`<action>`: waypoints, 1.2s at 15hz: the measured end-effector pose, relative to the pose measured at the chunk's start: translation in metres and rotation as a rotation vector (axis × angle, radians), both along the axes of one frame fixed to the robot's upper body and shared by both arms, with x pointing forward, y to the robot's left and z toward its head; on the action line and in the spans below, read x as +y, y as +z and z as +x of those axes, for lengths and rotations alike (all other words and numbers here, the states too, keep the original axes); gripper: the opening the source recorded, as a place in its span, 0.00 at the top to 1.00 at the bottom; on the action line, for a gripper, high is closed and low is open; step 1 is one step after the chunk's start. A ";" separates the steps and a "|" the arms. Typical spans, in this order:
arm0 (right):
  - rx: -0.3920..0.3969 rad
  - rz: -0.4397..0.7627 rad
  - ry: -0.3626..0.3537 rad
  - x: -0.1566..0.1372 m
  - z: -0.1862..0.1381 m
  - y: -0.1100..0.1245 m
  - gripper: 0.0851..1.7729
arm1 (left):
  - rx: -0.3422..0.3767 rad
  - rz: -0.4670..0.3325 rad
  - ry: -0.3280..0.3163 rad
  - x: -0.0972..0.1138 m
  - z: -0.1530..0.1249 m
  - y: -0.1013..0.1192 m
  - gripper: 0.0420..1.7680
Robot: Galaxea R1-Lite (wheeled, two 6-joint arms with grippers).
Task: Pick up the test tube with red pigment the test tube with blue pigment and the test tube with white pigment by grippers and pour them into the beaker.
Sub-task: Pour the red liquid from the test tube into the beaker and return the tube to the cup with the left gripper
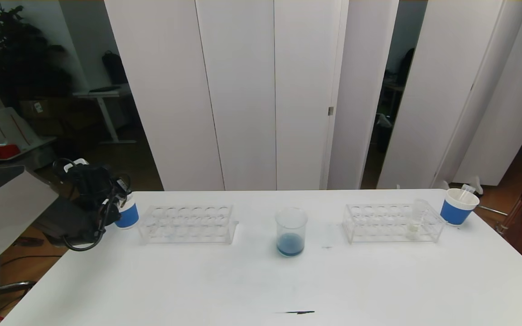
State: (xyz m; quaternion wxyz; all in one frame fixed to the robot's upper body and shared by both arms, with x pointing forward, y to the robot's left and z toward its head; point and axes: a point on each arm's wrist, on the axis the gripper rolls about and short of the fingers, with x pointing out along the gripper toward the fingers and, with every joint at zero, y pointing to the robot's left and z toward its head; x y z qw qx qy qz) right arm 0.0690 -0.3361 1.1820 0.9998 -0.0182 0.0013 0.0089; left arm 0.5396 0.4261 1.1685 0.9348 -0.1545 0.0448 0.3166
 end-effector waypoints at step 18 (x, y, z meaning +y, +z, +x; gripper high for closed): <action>0.000 0.000 0.000 0.000 0.000 0.000 0.01 | -0.042 0.058 -0.040 -0.019 -0.027 0.082 0.01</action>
